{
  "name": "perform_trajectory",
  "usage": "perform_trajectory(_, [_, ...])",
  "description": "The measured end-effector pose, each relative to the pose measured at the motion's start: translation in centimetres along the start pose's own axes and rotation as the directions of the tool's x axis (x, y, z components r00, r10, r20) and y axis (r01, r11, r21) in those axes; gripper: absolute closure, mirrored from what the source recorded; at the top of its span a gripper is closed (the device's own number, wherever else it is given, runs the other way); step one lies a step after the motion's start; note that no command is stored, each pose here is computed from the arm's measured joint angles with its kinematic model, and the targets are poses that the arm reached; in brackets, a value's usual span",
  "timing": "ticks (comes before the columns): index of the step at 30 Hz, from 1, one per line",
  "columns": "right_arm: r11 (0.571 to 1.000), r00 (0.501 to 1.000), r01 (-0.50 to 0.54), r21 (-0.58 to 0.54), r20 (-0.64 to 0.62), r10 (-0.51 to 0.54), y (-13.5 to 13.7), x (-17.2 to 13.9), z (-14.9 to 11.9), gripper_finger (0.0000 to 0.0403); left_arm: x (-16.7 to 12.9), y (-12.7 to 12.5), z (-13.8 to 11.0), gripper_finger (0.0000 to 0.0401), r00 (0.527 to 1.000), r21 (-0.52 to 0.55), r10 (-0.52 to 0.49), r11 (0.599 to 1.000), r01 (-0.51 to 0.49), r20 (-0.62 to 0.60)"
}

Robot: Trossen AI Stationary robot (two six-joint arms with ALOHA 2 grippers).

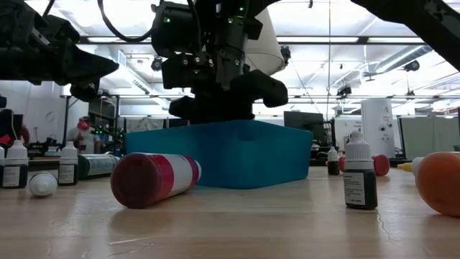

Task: Pick & Place food coloring
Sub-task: Put the small red food coloring bottle into the blue container, then put the small black food coloring bottle into the blue container

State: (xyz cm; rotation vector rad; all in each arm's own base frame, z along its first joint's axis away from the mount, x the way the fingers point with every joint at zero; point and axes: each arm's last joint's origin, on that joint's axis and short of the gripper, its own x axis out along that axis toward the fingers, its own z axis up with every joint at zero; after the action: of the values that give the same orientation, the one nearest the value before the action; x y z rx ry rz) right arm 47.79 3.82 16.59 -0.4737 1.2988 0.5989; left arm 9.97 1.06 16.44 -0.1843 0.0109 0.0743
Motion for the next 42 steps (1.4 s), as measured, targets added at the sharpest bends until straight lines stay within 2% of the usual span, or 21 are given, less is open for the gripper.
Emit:
perform_trajectory(10, [0.999,1.0,0.012,0.033,0.018,-0.013,-0.1,-0.7,0.4,0.0272,0.0,0.0,0.0,0.0401,1.0,0.0,0.0,1.0,0.0,0.0])
perform_trajectory(24, [0.994,0.998,0.033,0.1,0.05,-0.039,-0.1,-5.5,0.7,0.0279,0.0,0.0,0.0,0.0401,1.0,0.0,-0.001,1.0,0.001,0.0])
perform_trajectory(32, [0.973,0.998,0.028,0.229,0.043,-0.039,0.2,-8.0,-0.7,0.0277,0.0,0.0,0.0,0.0401,1.0,0.0,-0.001,1.0,0.001,0.0])
perform_trajectory(42, [0.959,0.998,0.031,0.283,0.042,-0.044,1.3,-10.1,-3.2,0.0285,0.0,0.0,0.0,0.0401,1.0,0.0,-0.001,1.0,0.001,0.0])
